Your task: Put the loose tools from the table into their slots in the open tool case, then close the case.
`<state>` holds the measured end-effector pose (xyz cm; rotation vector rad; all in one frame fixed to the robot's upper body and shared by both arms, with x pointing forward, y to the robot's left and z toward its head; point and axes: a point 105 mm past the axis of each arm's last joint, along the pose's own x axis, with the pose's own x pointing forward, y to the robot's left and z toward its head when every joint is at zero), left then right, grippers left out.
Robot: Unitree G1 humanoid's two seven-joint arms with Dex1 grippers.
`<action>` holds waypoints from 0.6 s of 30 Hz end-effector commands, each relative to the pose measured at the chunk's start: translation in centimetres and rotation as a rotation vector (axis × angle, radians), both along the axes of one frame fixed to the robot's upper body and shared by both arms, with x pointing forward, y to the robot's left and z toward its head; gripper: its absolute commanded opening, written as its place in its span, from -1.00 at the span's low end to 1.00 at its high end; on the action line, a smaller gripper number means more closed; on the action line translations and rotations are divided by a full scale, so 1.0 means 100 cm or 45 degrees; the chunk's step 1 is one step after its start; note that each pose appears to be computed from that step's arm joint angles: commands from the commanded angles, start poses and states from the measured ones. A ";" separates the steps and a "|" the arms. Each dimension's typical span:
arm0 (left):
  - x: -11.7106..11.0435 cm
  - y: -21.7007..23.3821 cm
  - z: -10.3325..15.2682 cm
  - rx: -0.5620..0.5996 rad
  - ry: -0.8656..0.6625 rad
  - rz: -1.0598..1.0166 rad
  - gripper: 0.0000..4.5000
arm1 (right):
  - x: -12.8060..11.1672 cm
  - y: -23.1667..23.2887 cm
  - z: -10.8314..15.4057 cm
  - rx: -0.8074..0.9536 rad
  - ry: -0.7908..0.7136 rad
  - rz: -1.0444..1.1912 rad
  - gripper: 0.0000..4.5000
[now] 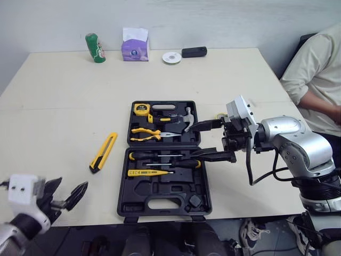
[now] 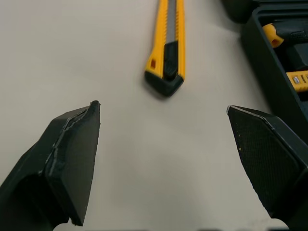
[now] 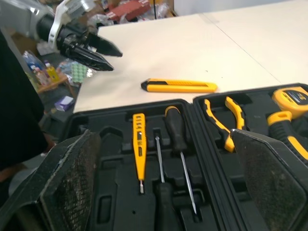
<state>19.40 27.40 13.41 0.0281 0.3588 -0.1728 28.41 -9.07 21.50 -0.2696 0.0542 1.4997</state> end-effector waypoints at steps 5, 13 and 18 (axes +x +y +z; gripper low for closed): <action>0.040 0.011 -0.002 0.053 0.158 0.026 0.98 | -0.011 0.000 0.005 0.014 -0.053 -0.029 1.00; 0.084 0.000 -0.017 0.131 0.288 -0.112 0.98 | -0.022 -0.001 0.001 0.020 -0.058 -0.093 1.00; 0.097 -0.010 -0.024 0.145 0.310 -0.186 0.87 | -0.026 -0.002 -0.001 0.021 -0.062 -0.129 1.00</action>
